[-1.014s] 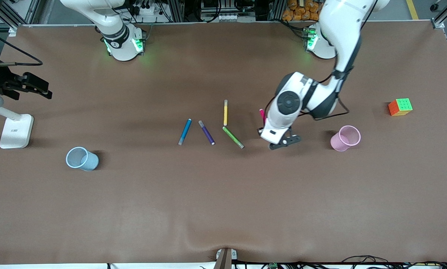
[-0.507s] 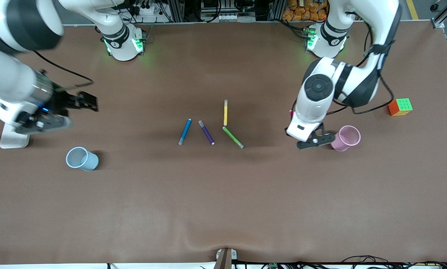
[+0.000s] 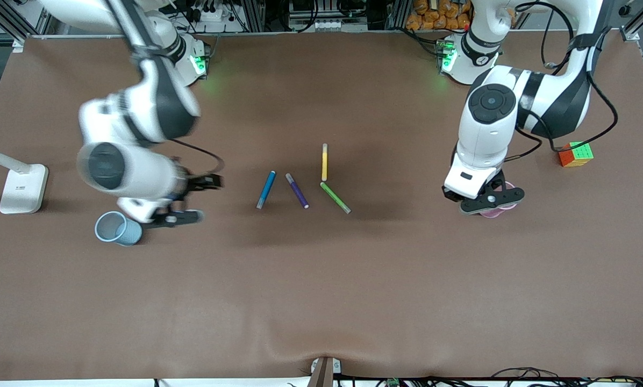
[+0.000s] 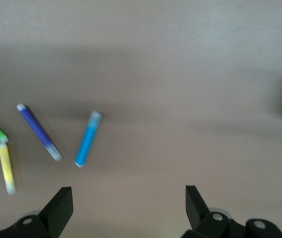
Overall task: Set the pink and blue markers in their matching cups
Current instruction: 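Carry the pink marker to the pink cup while the right gripper reaches the blue marker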
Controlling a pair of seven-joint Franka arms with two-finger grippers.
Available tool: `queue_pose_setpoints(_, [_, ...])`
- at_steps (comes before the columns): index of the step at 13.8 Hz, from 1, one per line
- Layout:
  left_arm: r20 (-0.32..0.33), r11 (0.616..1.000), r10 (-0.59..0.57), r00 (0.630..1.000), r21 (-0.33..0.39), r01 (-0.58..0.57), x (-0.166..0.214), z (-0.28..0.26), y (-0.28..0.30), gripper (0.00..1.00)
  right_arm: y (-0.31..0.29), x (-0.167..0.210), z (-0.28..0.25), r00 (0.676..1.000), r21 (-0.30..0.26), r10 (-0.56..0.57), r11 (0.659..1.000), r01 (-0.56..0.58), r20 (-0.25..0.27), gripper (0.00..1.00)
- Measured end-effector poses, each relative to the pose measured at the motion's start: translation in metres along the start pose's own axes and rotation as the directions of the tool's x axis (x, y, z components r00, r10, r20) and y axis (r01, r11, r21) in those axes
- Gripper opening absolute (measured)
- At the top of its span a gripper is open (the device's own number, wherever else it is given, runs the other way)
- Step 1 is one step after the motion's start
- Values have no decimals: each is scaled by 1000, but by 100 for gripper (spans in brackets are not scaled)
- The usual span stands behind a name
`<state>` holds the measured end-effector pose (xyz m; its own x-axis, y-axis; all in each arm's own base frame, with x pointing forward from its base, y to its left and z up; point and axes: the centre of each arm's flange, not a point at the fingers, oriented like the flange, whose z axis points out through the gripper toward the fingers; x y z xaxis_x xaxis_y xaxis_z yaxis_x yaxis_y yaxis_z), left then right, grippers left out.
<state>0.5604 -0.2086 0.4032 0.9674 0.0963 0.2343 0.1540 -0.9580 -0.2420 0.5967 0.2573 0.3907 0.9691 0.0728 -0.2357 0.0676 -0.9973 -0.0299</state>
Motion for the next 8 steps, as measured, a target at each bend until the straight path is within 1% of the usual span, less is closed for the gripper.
queue_pose_setpoints(1, [-34, 1000, 15, 999, 19, -15, 1, 1, -9, 15, -29, 1, 17, 999, -7, 34, 999, -34, -16, 100])
queue_pose_setpoints(3, [-88, 999, 36, 995, 26, -33, 0, 7, -30, 15, -65, 2, 49, 996, -18, 86, 996, -87, -30, 100])
queue_pose_setpoints(5, [-135, 998, 56, 989, 28, -53, -4, 19, -53, 15, -73, 7, 77, 989, -28, 146, 989, -147, -29, 100])
queue_pose_setpoints(6, [-169, 997, 73, 983, 30, -69, -6, 28, -65, 15, -70, 11, 91, 985, -28, 168, 985, -169, -34, 100])
queue_pose_setpoints(8, [-226, 995, 100, 969, 17, -99, -10, 48, -88, 15, -60, 15, 121, 980, -22, 188, 982, -190, -57, 100])
